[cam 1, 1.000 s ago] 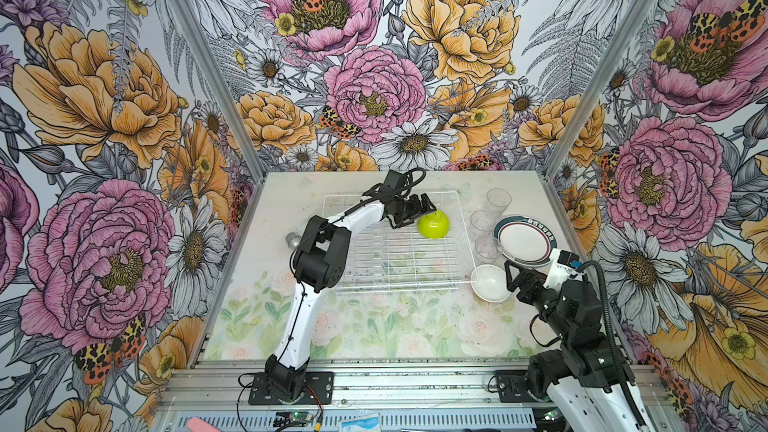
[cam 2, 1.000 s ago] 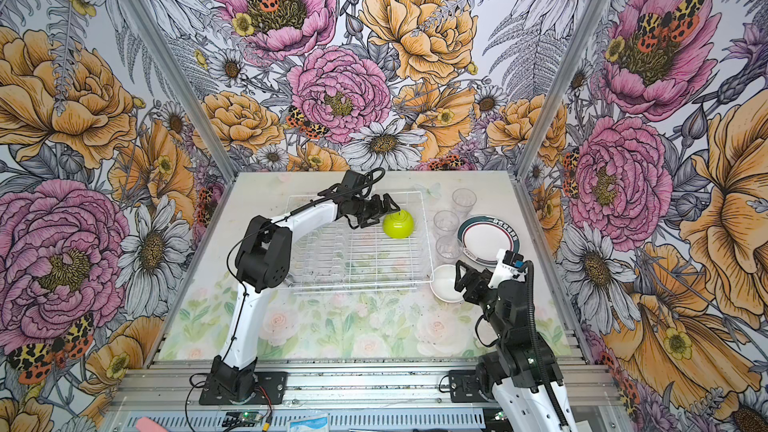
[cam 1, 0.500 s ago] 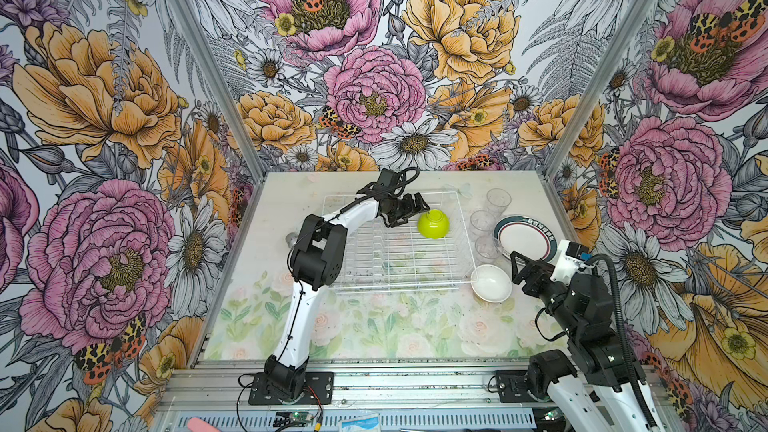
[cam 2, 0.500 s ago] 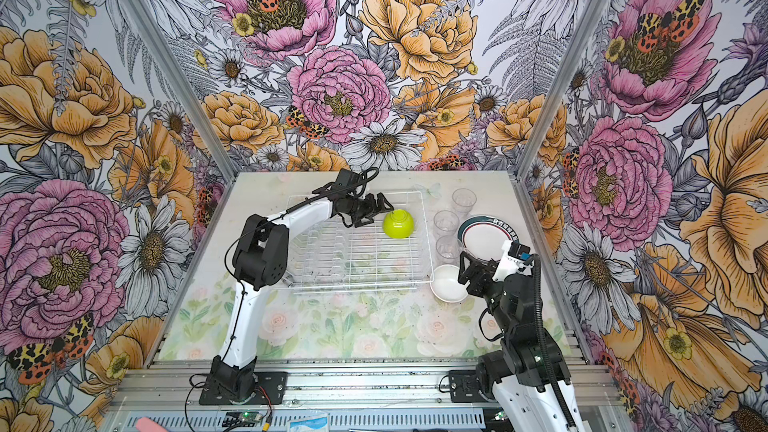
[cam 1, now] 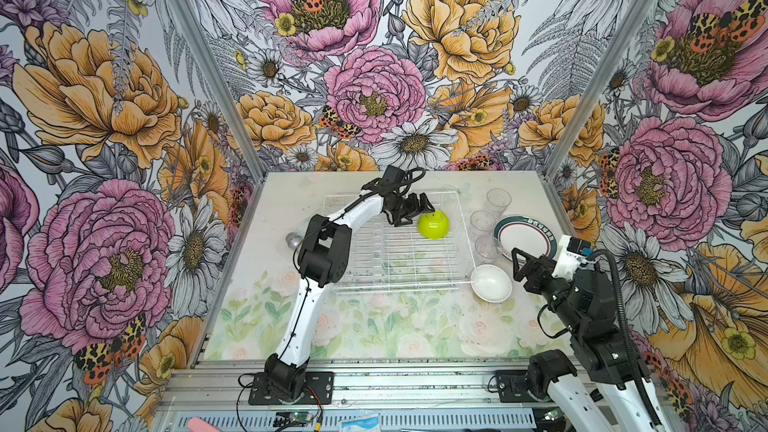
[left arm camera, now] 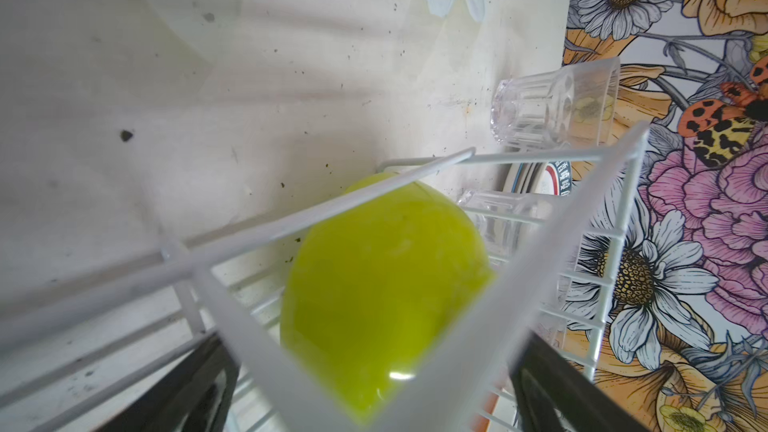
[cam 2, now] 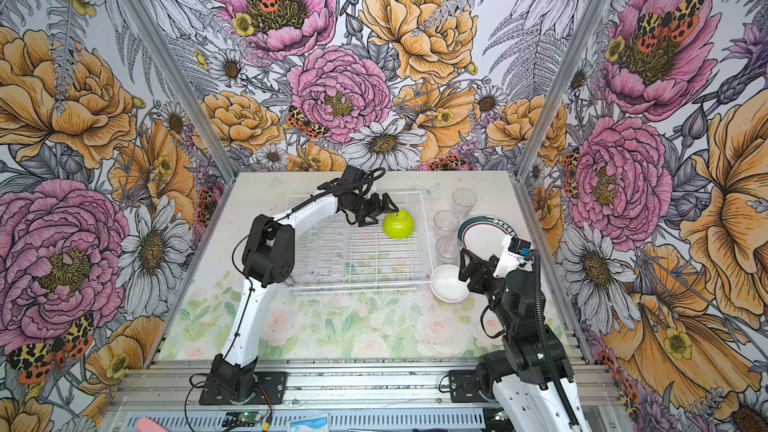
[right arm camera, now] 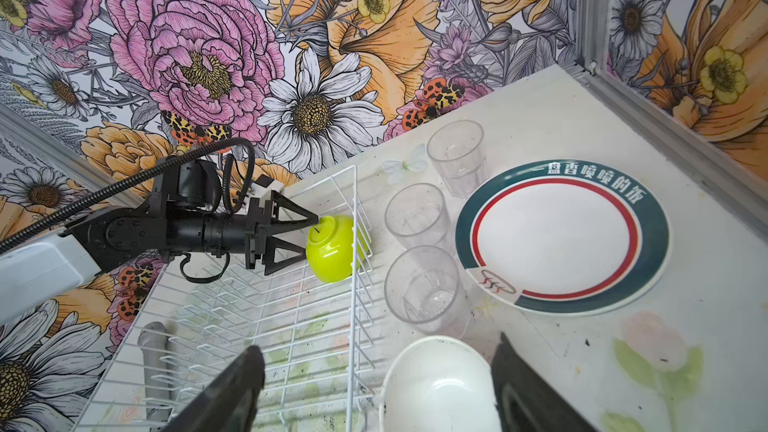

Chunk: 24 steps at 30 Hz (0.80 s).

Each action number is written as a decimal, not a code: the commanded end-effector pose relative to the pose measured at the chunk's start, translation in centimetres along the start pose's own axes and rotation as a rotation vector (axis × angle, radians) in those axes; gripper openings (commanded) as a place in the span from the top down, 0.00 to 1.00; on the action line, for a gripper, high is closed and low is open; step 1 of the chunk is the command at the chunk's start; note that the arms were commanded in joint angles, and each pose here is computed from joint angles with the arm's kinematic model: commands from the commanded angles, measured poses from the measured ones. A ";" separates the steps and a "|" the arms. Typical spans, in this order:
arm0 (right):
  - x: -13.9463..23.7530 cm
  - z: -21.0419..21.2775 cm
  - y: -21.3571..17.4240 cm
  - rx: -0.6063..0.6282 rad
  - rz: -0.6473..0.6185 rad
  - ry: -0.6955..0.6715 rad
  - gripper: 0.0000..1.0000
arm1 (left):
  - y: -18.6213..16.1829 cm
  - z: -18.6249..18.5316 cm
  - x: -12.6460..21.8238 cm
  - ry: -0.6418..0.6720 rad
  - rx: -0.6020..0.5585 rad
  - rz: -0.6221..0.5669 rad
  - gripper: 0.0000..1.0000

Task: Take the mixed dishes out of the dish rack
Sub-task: 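Lower the left gripper around the lime-green bowl in the rack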

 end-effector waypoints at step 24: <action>0.3 0.5 1.2 0.085 0.033 0.010 0.14 | -7.7 -3.7 -1.0 0.026 0.051 0.229 0.01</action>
Point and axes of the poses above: each gripper's point midway between its finger pads, its own x axis back along the fingers, its own z axis along the line the jaws close on, y = z × x, the point moved 10 cm from there along x, back along the fingers, and after that the axes turned 9 degrees about x, right-handed, at the moved point
